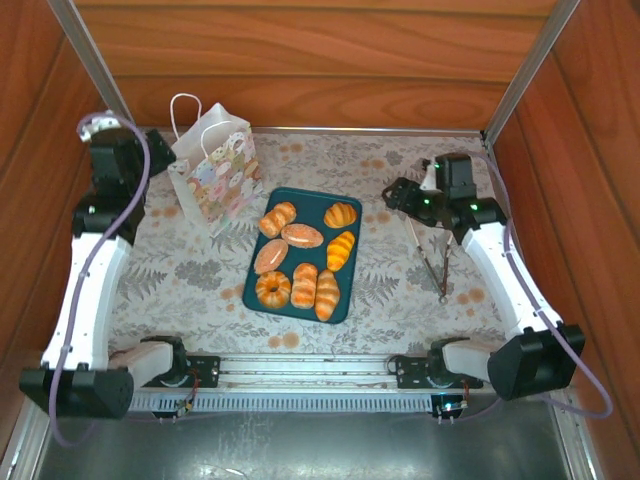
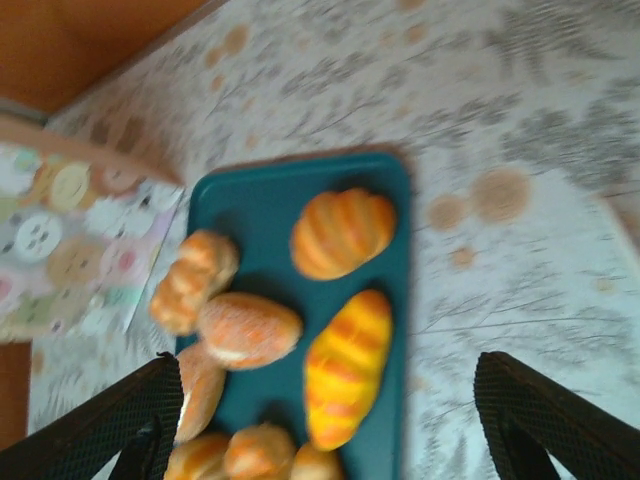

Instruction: Place the fake bread into the paper bag

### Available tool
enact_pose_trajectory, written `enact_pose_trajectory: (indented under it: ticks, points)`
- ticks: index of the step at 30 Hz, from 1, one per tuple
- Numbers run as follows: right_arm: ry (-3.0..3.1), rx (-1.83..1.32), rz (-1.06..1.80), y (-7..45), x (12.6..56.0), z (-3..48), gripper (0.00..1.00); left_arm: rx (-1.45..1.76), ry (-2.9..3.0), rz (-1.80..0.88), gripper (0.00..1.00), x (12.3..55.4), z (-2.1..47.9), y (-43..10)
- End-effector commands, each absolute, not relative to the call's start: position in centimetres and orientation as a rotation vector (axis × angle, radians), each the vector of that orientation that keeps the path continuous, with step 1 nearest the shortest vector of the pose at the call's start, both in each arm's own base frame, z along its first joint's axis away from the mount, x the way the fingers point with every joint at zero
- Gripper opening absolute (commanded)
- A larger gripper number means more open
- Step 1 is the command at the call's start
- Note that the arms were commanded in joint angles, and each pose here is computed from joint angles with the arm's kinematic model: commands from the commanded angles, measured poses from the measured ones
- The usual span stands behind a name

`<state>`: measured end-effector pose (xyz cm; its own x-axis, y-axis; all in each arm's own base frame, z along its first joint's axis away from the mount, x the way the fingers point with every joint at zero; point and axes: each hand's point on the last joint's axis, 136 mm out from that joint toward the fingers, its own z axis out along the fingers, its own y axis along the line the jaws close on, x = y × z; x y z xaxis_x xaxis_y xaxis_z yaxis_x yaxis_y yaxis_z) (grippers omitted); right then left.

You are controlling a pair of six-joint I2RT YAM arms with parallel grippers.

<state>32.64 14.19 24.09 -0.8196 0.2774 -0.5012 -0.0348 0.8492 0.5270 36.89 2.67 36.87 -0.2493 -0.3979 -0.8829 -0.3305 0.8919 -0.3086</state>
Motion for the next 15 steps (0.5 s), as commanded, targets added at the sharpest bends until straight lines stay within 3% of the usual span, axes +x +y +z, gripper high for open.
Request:
enact_pose_trajectory:
  ticks: [1,7,15]
  points:
    - [2.516,0.124,0.77,17.8,31.1,26.1,0.8,-0.487,1.98,-0.088,0.94,39.4,36.2,2.0]
    - [2.489,0.041,0.926,24.7,32.4,30.9,0.77,-0.453,2.062,-0.181,0.94,44.7,36.8,2.2]
    - [2.459,-0.087,1.148,34.9,33.5,35.3,0.75,-0.407,2.095,-0.31,0.91,48.4,37.0,1.1]
